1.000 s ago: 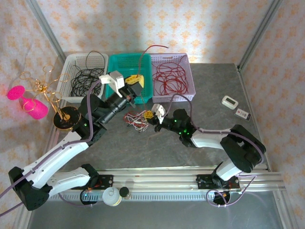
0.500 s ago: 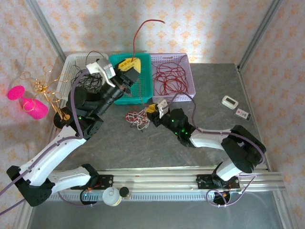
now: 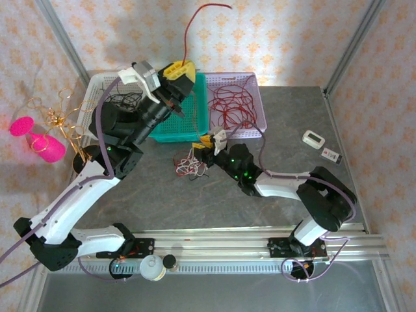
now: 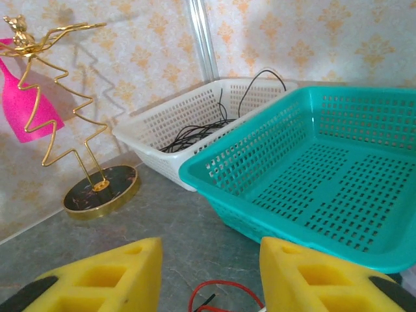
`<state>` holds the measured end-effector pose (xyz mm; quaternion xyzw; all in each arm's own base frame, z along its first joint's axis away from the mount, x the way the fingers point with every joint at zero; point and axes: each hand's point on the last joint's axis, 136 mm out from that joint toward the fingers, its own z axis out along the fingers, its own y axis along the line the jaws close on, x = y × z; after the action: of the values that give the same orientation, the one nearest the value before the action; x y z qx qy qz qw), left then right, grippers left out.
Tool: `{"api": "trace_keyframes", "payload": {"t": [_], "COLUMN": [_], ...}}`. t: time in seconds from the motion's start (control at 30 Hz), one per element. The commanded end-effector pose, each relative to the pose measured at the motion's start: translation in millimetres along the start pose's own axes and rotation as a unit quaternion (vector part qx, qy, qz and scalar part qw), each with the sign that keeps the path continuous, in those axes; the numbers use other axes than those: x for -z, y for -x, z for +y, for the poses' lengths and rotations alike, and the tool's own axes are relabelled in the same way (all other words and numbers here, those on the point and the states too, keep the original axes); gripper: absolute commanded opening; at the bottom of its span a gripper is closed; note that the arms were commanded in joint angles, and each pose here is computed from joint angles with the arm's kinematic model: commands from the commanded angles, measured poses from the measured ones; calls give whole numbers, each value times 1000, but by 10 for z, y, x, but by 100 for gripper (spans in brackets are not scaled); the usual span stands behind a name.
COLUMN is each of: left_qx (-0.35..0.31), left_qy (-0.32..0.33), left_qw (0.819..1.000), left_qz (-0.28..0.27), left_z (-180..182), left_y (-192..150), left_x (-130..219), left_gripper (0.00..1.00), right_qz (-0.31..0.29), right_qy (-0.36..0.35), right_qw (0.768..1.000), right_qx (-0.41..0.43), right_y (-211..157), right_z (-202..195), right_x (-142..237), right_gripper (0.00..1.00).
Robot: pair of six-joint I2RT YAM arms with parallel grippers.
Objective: Untangle the cables
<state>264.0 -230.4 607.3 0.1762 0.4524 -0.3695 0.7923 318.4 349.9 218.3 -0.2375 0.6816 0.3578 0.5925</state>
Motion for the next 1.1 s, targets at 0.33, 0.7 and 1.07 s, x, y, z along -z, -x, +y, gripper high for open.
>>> {"api": "trace_keyframes", "payload": {"t": [0.33,0.7,1.07], "left_qx": [2,19,27], "left_qy": [27,51,39], "left_qw": [998,997,998], "left_qz": [-49,-49,-46], "left_z": [46,138,97], "left_y": [601,587,564], "left_x": [-74,-100,-95], "left_gripper": [0,0,0], "right_qz": [-45,-35,-52], "right_qy": [-66,18,58], "right_qw": [992,999,988], "right_qx": [-102,-36,134], "right_y": [-24,-114,-187], "right_z": [-281,28,185], "right_x": [-247,105,644], "right_gripper": [28,47,53]}}
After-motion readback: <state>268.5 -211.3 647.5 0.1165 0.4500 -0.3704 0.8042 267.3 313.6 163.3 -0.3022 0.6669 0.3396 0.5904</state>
